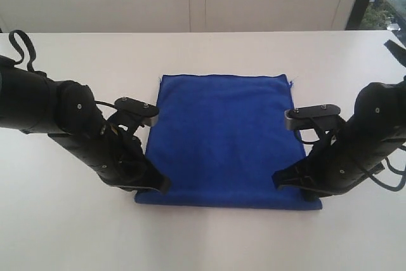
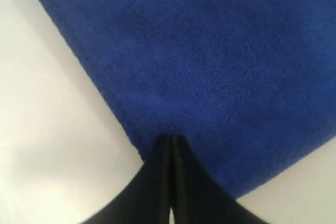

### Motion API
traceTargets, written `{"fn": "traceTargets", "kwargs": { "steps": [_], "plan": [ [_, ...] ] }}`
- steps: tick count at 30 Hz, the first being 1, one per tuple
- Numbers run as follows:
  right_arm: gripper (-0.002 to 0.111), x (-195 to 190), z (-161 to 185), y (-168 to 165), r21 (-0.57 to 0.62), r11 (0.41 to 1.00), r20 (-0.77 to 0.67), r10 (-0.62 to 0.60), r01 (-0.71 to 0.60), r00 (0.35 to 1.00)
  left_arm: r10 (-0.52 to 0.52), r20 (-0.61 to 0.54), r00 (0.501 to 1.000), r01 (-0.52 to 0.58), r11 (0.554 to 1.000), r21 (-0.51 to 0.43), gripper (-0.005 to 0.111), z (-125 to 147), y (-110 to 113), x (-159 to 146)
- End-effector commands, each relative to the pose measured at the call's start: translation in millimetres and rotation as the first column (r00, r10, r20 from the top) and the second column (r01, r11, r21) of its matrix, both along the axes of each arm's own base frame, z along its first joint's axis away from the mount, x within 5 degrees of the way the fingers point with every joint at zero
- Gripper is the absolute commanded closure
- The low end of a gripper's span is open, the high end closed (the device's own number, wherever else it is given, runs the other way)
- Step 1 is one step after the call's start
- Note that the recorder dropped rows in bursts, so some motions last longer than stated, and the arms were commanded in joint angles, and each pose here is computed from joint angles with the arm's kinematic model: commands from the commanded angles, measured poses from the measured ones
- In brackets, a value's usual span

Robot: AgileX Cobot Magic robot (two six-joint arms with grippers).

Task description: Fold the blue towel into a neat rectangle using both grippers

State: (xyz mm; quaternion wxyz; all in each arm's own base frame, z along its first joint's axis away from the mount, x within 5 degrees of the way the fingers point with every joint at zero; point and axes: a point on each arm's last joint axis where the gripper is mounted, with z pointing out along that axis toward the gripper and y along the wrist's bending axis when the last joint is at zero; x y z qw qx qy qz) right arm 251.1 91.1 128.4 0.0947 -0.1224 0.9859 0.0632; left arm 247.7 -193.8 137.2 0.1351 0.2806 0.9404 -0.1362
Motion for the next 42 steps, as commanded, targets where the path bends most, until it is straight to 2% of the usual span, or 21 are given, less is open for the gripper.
{"fn": "traceTargets", "kwargs": {
  "steps": [1, 9, 20, 28, 37, 40, 42],
  "plan": [
    [0.108, 1, -10, -2, -0.035, 0.999, 0.006, 0.032, -0.031, 0.999, 0.007, -0.121, 0.993, 0.000, 0.998, 0.060, 0.107, -17, 5, -13],
    [0.108, 4, -10, -2, -0.031, 0.999, 0.032, 0.031, -0.030, 0.999, 0.061, -0.177, 0.982, -0.049, 0.996, 0.071, 0.107, -18, 6, -17],
    [0.108, 5, -10, -2, -0.031, 0.999, 0.052, 0.039, -0.037, 0.998, 0.061, -0.237, 0.970, -0.040, 0.995, 0.093, 0.107, -18, 8, -23],
    [0.108, 7, -7, -1, -0.025, 0.999, 0.080, 0.035, -0.033, 0.996, 0.067, -0.212, 0.975, -0.050, 0.995, 0.083, 0.107, -18, 7, -20],
    [0.108, 5, 39, -2, 0.030, 0.999, 0.240, 0.010, -0.017, 0.971, 0.043, -0.229, 0.973, -0.028, 0.997, 0.067, 0.107, -3, 0, -15],
    [0.108, -2, 58, -4, 0.044, 0.999, 0.272, 0.010, -0.023, 0.962, 0.010, -0.209, 0.978, -0.002, 0.999, 0.039, 0.107, 15, -1, -14],
    [0.108, -8, 70, -5, 0.042, 0.998, 0.276, 0.028, -0.042, 0.961, -0.052, -0.168, 0.984, 0.055, 0.998, 0.013, 0.107, 33, -2, -14]
  ]
}}
